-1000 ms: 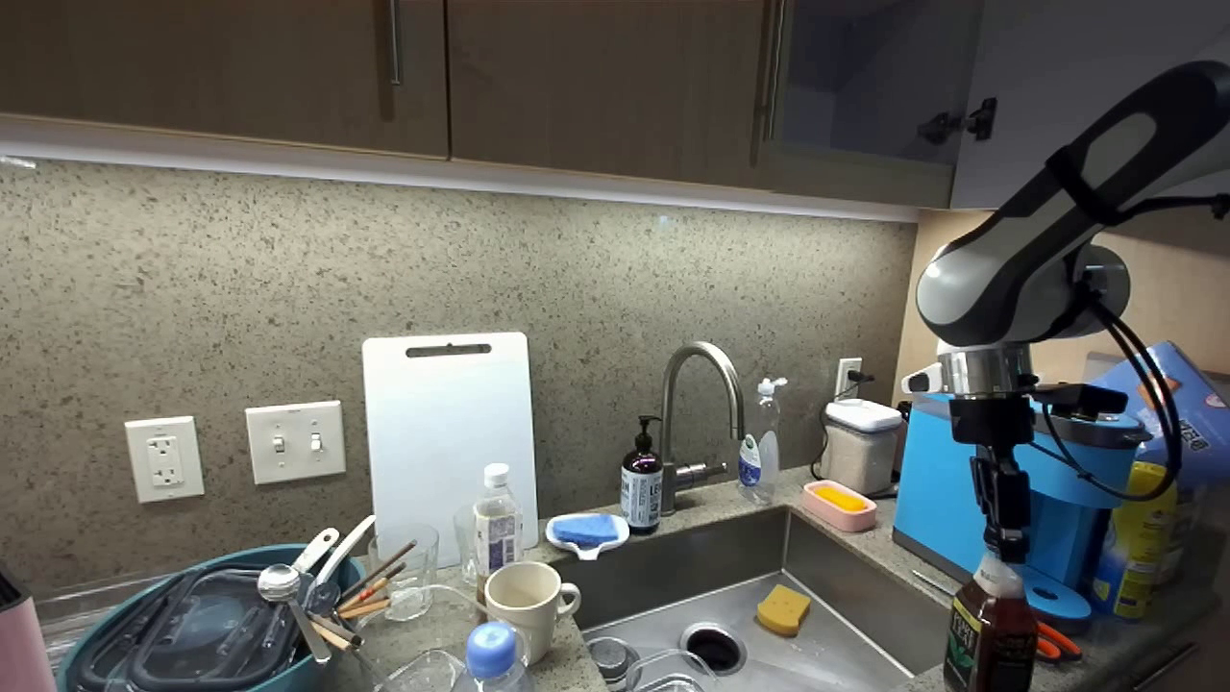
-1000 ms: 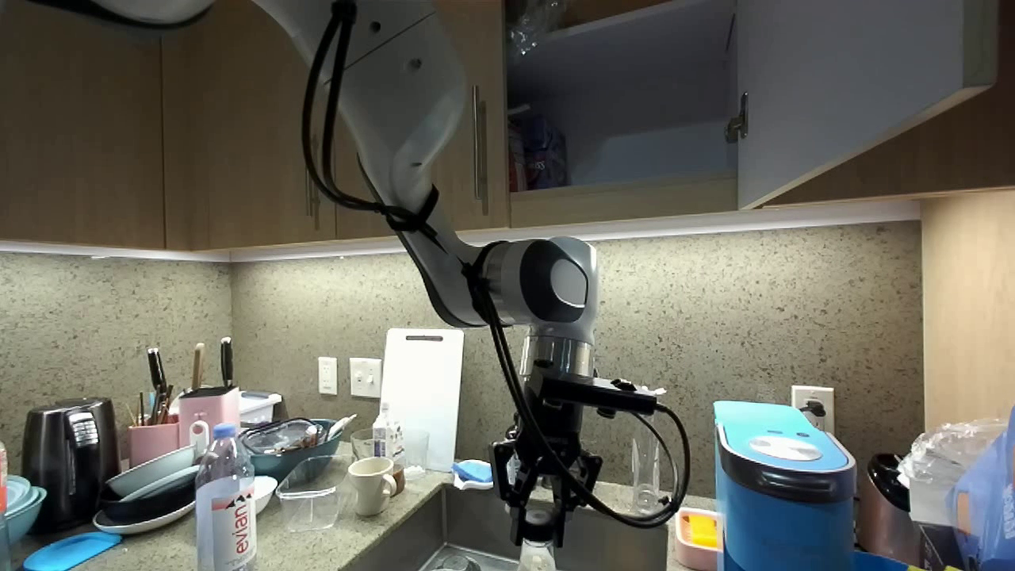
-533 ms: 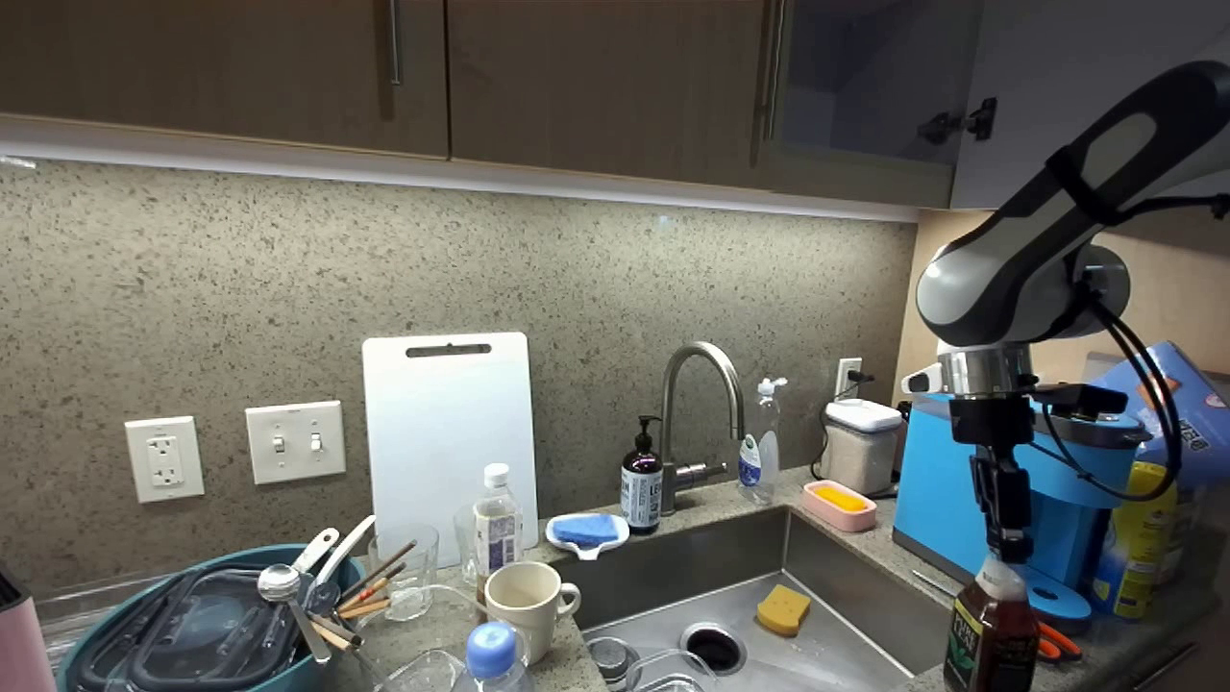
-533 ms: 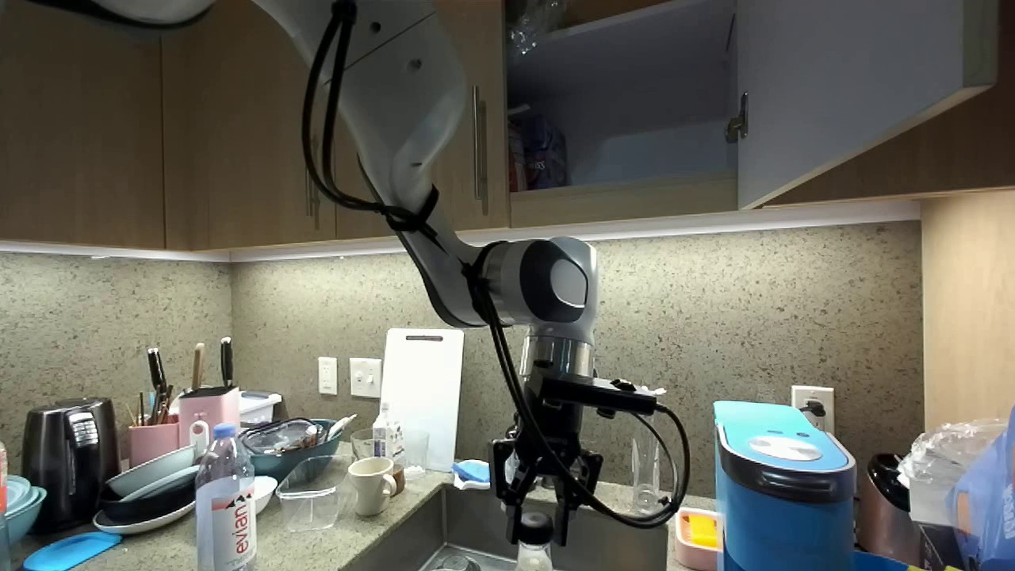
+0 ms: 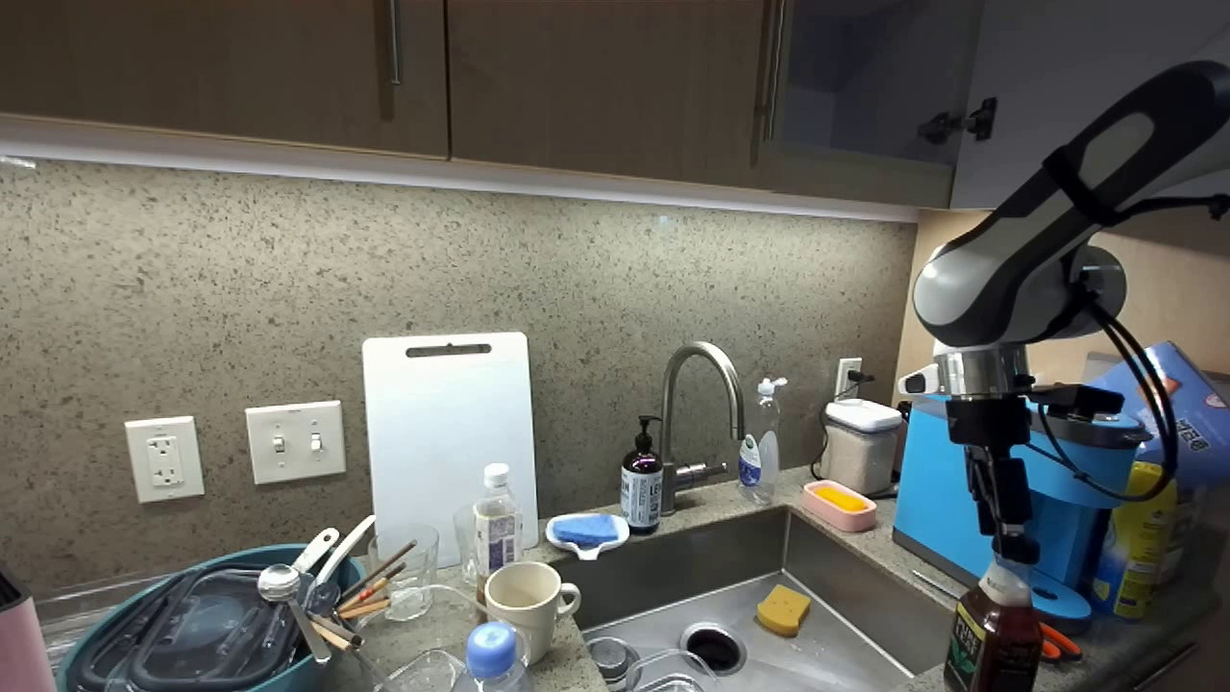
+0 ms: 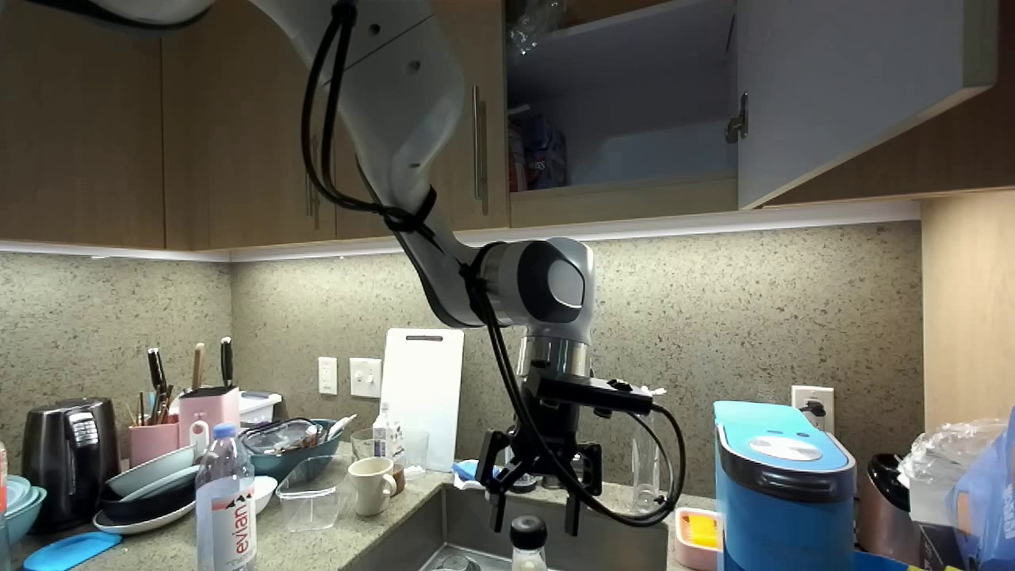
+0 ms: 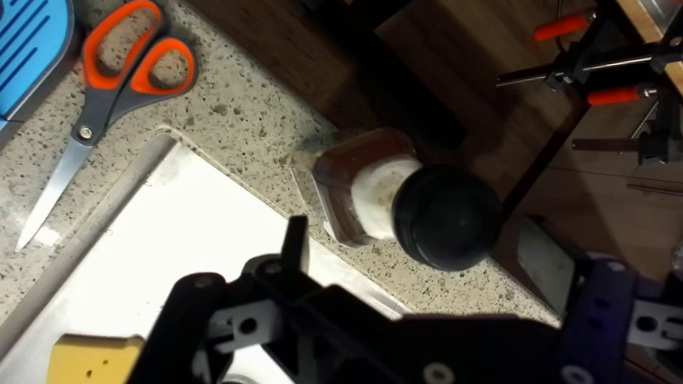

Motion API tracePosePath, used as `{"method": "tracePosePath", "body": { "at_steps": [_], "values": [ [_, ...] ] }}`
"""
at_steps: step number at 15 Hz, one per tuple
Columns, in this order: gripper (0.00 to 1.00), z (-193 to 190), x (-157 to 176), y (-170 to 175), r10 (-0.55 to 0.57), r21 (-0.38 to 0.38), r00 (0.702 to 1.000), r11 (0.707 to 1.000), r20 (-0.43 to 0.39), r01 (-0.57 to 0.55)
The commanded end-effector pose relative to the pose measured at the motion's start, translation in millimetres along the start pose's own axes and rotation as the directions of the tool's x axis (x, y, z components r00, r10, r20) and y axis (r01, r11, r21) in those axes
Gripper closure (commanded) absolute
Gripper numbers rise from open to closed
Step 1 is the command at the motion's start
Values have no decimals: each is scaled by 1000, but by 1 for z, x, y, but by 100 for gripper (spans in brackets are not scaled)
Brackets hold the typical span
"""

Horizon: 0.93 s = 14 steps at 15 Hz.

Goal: Remove the bottle from the bottom shelf of the open cabinet and put it on the counter

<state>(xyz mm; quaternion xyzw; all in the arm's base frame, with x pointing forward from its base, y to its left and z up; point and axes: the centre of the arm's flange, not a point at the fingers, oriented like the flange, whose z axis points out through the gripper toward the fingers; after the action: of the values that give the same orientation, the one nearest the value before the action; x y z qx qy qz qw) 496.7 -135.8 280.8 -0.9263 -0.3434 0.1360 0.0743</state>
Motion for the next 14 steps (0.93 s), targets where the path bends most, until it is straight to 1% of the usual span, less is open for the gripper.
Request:
{"method": "tracePosePath", "body": {
  "at_steps": [1,14],
  "values": [
    [0,0,0,0,4,-8,1000,1000,7,-4],
    [0,0,0,0,-1,0,1000,1000,0,1]
  ]
}}
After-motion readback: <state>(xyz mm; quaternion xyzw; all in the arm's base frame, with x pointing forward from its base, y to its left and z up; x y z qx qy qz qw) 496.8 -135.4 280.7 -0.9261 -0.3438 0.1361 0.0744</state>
